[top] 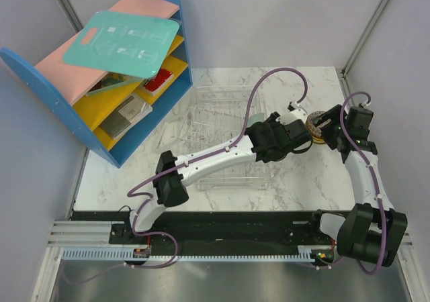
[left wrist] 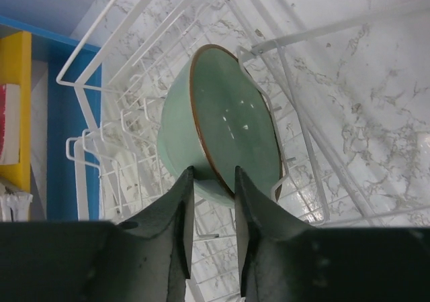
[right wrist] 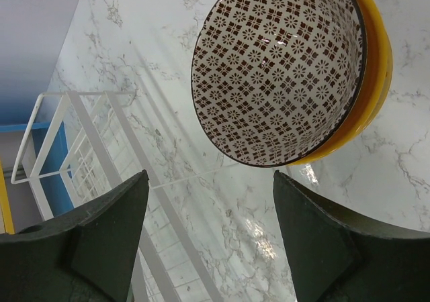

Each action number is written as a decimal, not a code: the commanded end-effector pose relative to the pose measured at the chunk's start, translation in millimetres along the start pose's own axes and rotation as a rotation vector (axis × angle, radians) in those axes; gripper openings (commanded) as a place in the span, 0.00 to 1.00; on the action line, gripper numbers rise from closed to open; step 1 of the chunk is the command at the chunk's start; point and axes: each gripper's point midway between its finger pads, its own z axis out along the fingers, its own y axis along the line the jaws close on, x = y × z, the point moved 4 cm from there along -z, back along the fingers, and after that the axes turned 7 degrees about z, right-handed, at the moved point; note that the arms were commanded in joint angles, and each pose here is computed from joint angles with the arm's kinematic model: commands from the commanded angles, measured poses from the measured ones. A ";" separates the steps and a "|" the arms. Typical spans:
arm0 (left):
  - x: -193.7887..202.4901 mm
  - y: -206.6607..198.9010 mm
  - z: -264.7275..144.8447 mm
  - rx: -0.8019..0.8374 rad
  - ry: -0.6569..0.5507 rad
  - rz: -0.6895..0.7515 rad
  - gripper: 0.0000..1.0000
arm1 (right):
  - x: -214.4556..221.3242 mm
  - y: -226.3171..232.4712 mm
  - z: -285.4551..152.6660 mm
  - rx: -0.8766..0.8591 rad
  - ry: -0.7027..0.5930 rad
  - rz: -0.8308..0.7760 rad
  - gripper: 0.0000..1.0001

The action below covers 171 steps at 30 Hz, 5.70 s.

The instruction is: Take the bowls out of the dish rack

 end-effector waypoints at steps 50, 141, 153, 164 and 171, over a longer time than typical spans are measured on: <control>-26.6 60.9 -34.8 -0.210 -0.080 -0.026 0.02 | 40.3 5.9 19.2 -0.199 0.199 -0.011 0.76; 33.3 83.2 17.6 0.359 0.064 -0.506 0.02 | 34.4 10.8 20.8 -0.211 0.177 -0.027 0.77; 13.1 123.7 5.4 0.231 -0.038 -0.567 0.02 | 19.7 76.3 -14.0 -0.464 0.175 -0.033 0.78; 7.0 153.3 10.0 0.235 -0.075 -0.657 0.02 | 73.8 135.6 -31.8 -0.586 0.265 -0.236 0.77; -2.9 162.9 2.3 0.251 -0.114 -0.671 0.02 | 105.3 140.1 -20.3 -0.573 0.328 -0.259 0.76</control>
